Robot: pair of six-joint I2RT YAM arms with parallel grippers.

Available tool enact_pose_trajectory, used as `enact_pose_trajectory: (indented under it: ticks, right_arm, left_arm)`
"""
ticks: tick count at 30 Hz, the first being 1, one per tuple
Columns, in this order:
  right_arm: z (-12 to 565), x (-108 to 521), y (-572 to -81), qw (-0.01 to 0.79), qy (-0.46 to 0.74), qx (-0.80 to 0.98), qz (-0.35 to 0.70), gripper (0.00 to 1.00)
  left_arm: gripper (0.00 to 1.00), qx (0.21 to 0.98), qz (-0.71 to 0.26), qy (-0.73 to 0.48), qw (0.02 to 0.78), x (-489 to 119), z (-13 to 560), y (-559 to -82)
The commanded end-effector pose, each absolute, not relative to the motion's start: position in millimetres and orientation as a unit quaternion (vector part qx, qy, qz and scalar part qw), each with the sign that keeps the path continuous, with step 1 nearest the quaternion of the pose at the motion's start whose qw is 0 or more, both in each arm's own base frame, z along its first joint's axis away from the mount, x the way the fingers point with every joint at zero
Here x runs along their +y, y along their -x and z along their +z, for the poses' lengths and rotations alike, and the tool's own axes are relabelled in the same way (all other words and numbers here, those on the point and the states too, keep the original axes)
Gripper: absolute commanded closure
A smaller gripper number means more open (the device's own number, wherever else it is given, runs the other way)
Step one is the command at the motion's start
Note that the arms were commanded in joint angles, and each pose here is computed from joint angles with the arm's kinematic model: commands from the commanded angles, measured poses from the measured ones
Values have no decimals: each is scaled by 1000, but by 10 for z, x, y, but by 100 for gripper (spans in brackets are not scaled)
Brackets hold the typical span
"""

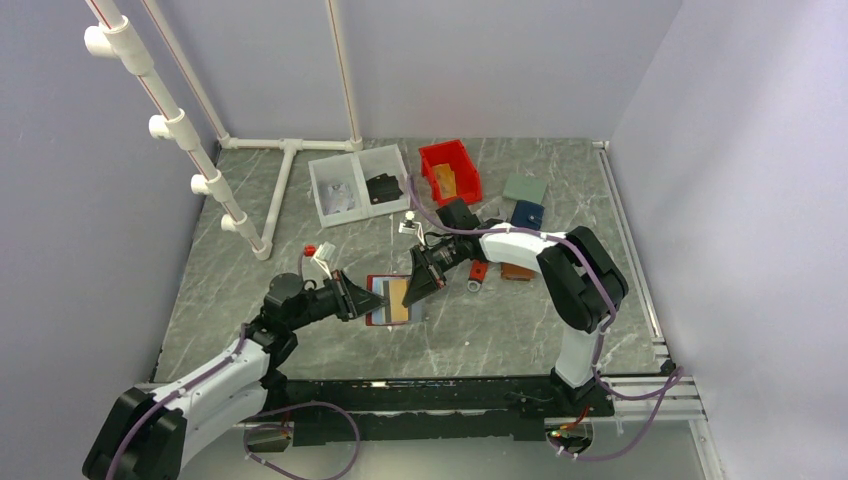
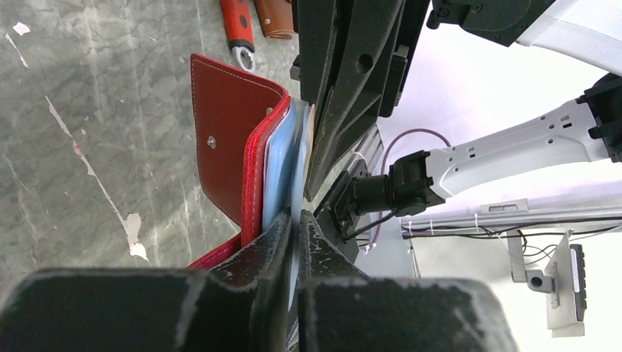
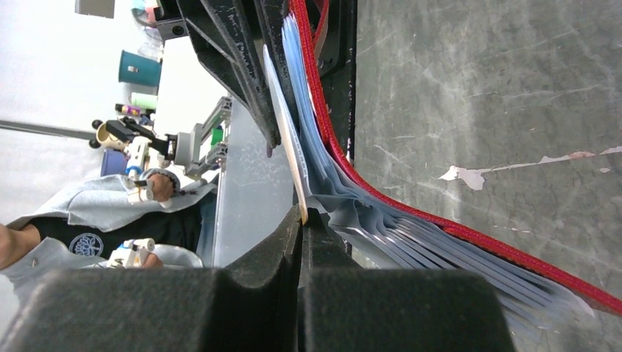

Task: Take the credit cards out of the card holder
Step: Remove the credit card from the card holder.

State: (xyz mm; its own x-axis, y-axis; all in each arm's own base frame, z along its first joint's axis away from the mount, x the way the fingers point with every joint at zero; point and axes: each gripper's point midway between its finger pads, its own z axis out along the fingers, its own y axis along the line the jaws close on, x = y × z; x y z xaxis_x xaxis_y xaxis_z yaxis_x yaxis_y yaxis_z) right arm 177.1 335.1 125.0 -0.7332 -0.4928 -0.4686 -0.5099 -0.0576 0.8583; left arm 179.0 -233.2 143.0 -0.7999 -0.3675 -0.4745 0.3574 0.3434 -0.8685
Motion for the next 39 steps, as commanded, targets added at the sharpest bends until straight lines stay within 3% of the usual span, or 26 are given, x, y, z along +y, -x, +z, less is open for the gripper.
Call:
enact_pose_trajectory:
  ticks: [1,7,39]
  right_arm:
    - [1343,3352,-1816,27,384,666,638,100]
    - [1309,3336,-1835,28,384,669,636,100]
    - [1109,3204,-1977,56,412,679,605,100]
  left_arm:
    - [91,738,-588,-2,333,-2322,1571,-1805]
    - [99,732,-595,-2,331,-2313,1568,-1800]
    - [100,757,-575,25,310,-2178,1337,-1821]
